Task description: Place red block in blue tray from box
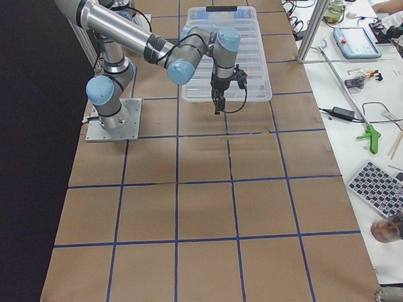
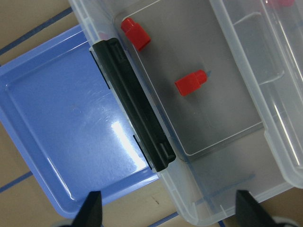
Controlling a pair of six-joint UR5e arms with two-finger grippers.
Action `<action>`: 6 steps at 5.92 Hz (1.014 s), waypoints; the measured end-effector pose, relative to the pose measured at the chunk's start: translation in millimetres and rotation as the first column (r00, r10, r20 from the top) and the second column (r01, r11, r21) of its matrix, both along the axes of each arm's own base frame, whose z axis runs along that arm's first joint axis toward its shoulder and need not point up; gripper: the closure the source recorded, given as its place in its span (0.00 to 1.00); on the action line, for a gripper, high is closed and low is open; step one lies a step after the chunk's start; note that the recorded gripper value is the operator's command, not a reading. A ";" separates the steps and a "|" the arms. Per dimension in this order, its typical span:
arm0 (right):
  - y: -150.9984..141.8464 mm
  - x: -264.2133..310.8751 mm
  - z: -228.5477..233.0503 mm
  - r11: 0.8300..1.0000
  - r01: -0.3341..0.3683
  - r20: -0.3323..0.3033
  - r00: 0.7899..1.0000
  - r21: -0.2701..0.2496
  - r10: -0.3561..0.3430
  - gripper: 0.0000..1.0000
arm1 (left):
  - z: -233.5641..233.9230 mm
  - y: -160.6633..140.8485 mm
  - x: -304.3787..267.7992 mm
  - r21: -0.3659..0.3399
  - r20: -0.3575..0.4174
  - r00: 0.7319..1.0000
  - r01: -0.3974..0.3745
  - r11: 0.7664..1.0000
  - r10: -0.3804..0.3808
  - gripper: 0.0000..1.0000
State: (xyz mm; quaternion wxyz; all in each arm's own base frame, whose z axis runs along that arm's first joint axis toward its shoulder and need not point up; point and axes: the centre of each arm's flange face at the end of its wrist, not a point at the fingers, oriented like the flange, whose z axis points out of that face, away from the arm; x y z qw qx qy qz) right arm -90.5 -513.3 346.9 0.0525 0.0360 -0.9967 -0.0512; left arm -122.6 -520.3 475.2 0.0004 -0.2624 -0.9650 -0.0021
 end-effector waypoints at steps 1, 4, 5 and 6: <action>-0.2 -7.0 -1.5 1.000 -0.008 0.001 1.000 0.000 0.008 0.00 | -7.3 -3.1 -3.1 0.014 0.000 0.996 0.087 0.996 -0.087 0.01; 2.4 -25.1 -1.0 1.000 -0.012 -0.005 1.000 0.004 0.012 0.00 | -27.5 -10.1 -9.2 0.044 -0.016 0.903 0.429 0.902 -0.429 0.01; 3.9 -34.2 -0.2 1.000 -0.013 -0.010 1.000 0.002 0.013 0.00 | -34.6 -16.0 -10.9 0.041 -0.020 0.845 0.534 0.844 -0.534 0.02; 5.2 -42.9 0.8 1.000 -0.020 -0.014 1.000 -0.002 0.020 0.00 | -40.3 -22.8 -13.1 0.016 -0.011 0.782 0.623 0.782 -0.623 0.02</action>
